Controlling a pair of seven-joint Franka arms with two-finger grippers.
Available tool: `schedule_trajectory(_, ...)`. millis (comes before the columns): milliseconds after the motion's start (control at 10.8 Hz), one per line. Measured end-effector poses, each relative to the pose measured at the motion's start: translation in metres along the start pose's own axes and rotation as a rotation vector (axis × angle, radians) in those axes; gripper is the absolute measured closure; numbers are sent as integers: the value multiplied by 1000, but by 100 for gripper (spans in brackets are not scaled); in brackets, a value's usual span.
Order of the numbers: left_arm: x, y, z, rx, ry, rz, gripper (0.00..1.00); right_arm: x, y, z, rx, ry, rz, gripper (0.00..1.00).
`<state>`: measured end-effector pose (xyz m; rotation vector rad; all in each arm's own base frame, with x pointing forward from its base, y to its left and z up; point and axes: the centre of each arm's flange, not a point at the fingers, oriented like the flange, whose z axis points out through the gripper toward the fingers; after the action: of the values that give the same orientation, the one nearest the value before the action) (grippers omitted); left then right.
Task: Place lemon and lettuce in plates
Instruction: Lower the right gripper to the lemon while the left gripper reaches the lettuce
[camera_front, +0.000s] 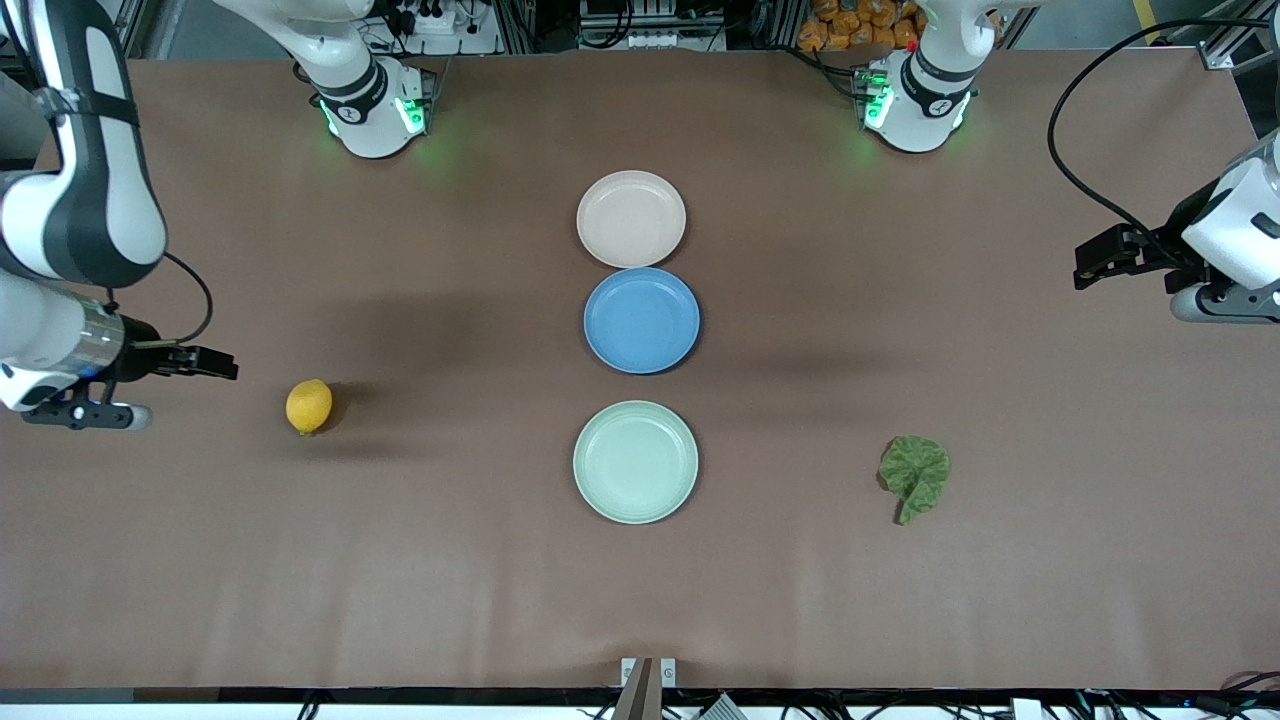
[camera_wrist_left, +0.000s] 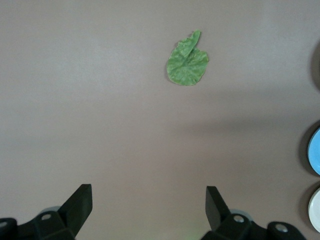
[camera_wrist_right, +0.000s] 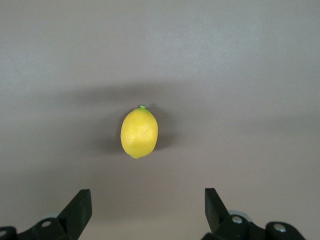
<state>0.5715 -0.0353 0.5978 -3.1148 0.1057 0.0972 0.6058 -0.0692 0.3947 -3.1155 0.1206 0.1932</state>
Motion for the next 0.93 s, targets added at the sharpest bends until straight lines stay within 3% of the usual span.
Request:
schedule_trajectory(464,1,0,2,0,-5,0,0,-3,-17,19,-3,-22,56,0)
schedule_trajectory(557,8,0,12,-1,20,1,0,-2,-19,23,-3,-27,65,0)
schedule_trajectory(929,58,2,115,-17,8,9,0,1,-20,42,-5,-56,94,0)
